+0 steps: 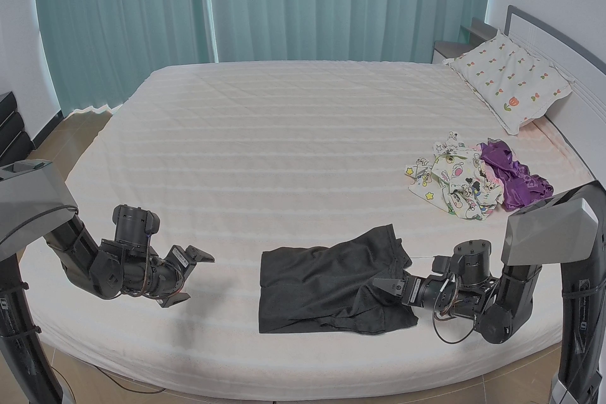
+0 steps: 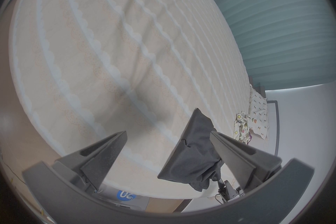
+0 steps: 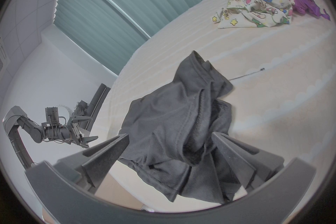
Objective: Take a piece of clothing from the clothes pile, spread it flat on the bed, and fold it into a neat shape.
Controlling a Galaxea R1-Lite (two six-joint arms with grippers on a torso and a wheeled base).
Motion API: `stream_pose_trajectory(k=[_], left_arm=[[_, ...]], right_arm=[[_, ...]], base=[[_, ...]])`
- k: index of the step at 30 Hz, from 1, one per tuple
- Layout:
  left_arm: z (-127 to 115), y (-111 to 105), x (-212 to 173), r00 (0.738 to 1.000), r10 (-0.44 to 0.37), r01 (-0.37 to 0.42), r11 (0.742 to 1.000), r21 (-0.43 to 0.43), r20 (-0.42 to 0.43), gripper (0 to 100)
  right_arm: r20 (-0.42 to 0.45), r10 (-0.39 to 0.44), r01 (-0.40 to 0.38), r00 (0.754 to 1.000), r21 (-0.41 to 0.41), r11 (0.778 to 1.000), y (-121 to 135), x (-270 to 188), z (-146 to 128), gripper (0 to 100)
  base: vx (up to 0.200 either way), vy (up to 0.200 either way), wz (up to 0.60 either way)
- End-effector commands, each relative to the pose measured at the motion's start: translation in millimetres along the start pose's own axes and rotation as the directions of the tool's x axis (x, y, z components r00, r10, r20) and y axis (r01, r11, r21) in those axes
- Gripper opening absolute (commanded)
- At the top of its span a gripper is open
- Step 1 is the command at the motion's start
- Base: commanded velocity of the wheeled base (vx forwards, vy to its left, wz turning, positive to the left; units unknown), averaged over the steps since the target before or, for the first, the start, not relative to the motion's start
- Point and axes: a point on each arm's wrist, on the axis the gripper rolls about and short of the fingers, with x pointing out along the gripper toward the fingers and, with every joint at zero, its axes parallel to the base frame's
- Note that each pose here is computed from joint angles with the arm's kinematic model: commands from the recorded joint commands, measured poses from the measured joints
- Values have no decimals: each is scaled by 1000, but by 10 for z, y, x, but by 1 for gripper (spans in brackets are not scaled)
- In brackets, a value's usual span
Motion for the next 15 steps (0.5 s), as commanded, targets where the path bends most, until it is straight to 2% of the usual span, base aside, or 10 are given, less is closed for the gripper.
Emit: stream_pose_trajectory(k=[1, 3, 4, 6, 10, 15], left_arm=[[5, -1, 8, 1000, 1, -1, 1000, -2, 1, 100], [1, -3, 9, 1000, 0, 0, 1000, 0, 0, 100], [1, -3, 9, 1000, 0, 0, 1000, 1, 0, 100], [1, -3, 9, 1000, 0, 0, 1000, 0, 0, 100], [5, -1, 8, 1000, 1, -1, 1000, -2, 1, 100], [5, -1, 8, 1000, 1, -1, 1000, -2, 1, 100]], right_arm=[[-8, 8, -8, 1000, -2, 1000, -9, 87, -48, 100], [-11, 10, -10, 1000, -1, 1000, -7, 94, -52, 100], [-13, 14, -14, 1000, -1, 1000, -13, 120, -52, 0], [-16, 12, -12, 1000, -1, 1000, -16, 124, -56, 0], [-75, -50, 51, 996, 9, 999, -100, 40, -137, 0], [-50, -63, 64, 997, 6, 998, -94, -86, -24, 0]], base=[[0, 0, 0], [0, 0, 0], [0, 0, 0], [0, 0, 0], [0, 0, 0], [0, 0, 0]])
